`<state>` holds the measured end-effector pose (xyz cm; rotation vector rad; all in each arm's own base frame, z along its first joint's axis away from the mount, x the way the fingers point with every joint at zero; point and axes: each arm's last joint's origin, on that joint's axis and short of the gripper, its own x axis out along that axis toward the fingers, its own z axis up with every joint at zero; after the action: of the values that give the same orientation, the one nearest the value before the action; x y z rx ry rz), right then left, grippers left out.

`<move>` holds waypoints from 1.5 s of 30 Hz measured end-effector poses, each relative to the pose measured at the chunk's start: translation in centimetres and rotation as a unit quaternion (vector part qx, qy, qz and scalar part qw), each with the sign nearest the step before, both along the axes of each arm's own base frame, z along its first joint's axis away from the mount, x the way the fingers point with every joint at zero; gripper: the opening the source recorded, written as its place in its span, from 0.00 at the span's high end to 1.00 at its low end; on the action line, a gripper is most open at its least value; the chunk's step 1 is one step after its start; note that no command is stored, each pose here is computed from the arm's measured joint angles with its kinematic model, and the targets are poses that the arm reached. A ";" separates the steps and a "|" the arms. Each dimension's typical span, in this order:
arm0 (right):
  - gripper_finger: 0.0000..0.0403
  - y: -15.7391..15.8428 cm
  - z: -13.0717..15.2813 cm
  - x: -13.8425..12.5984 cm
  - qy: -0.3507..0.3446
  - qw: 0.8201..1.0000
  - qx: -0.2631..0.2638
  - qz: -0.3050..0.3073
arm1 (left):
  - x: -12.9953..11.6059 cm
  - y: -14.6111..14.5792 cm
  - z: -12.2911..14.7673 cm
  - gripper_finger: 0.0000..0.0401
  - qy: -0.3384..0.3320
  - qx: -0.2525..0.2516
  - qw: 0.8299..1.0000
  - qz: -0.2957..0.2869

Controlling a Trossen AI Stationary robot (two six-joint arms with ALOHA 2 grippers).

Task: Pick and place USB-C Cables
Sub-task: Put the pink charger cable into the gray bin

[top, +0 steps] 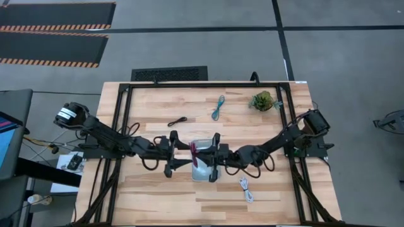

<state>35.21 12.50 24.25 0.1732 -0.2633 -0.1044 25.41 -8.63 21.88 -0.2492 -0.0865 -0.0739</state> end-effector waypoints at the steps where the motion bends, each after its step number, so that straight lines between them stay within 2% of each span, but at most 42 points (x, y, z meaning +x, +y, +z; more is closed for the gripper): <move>1: 0.94 -0.1 -0.1 0.0 0.003 1.000 0.002 0.001 | 0.0 0.0 0.1 0.37 -0.006 -0.002 1.000 -0.004; 6: 0.93 -0.5 -0.1 0.2 0.002 1.000 0.006 0.012 | -0.1 -0.1 0.5 0.37 -0.026 -0.008 1.000 -0.015; 27: 0.92 -1.2 0.0 0.5 -0.006 0.999 0.022 0.032 | 0.3 1.0 0.3 0.37 -0.016 -0.014 1.000 0.009; 37: 0.92 -1.2 0.0 0.5 -0.007 0.999 0.022 0.035 | 0.3 0.9 0.3 0.38 -0.016 -0.016 1.000 -0.005; 40: 0.92 -1.1 0.0 0.5 -0.007 0.999 0.022 0.035 | 0.3 0.9 0.3 0.43 -0.015 -0.014 1.000 -0.017; 45: 0.92 -1.1 0.0 0.5 -0.007 0.999 0.021 0.035 | 0.3 1.0 0.3 0.61 -0.014 -0.012 1.000 -0.015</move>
<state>35.68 11.35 24.24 0.2246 -0.2684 -0.0403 25.73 -7.66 22.16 -0.2742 -0.1120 -0.1068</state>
